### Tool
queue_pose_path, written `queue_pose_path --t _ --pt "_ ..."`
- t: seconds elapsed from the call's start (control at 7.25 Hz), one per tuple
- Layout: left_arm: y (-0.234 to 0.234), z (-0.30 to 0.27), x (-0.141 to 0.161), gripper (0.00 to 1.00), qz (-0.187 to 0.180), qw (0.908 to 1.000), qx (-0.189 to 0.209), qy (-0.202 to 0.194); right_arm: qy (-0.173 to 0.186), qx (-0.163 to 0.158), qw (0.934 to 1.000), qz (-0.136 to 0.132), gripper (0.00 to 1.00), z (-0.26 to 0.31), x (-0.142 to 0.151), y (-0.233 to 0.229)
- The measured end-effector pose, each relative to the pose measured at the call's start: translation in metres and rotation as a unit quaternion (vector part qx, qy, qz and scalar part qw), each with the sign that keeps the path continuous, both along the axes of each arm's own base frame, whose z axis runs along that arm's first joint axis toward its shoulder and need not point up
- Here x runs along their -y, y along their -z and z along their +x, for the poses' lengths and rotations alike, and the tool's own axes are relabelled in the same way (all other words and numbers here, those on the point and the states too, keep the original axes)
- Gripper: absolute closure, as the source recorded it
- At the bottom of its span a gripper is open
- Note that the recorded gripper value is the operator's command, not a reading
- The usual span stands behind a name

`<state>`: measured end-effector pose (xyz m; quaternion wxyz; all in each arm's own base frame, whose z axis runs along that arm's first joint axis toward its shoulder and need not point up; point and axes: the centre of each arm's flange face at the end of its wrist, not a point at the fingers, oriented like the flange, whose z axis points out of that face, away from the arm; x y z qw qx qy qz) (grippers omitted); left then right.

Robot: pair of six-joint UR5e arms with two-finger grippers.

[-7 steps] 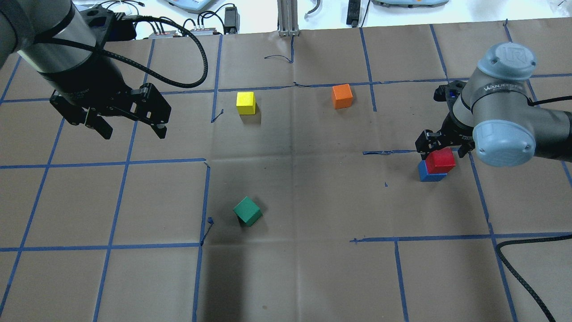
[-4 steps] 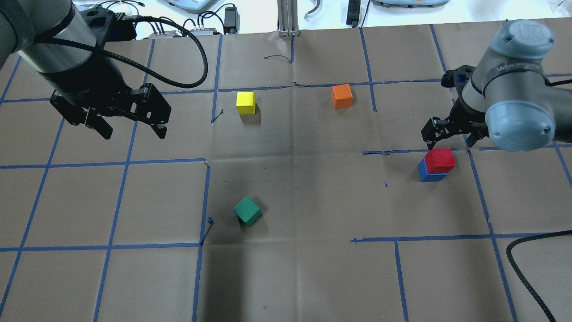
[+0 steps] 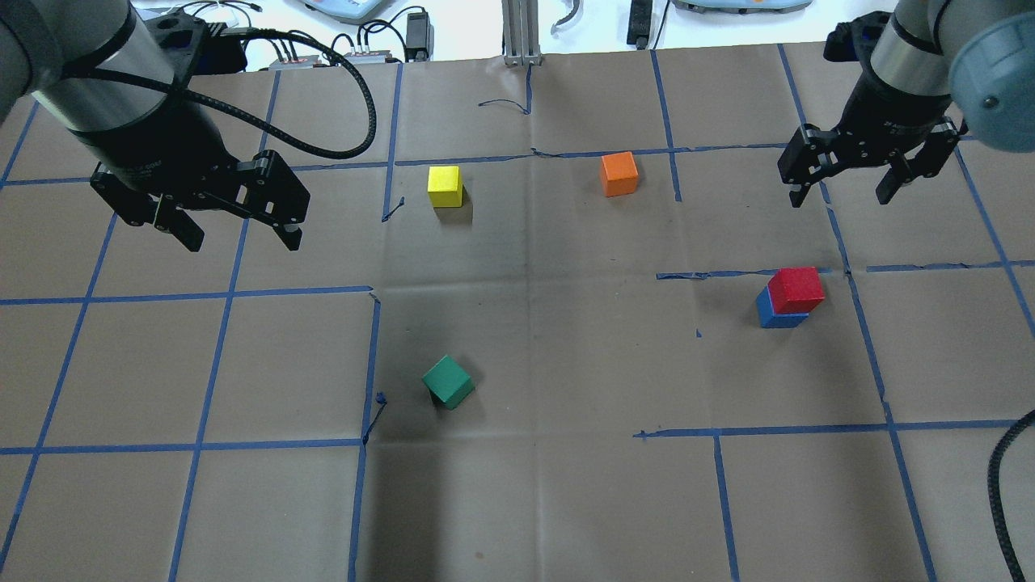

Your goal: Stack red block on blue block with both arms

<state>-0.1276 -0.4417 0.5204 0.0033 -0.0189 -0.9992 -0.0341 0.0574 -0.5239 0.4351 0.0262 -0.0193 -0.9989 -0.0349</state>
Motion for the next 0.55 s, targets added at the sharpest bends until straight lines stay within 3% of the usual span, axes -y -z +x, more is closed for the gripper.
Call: queue_pose_path --t 0.28,0.55 --pt "-0.001 0.000 -0.001 0.00 -0.001 1.0000 0.000 0.000 -0.007 -0.003 0.9997 -0.024 0.00 0.052 -0.020 -0.030" --pt "-0.002 0.000 -0.003 0.00 -0.002 1.0000 0.000 -0.001 -0.014 0.000 0.9995 -0.029 0.00 0.064 -0.024 -0.035"
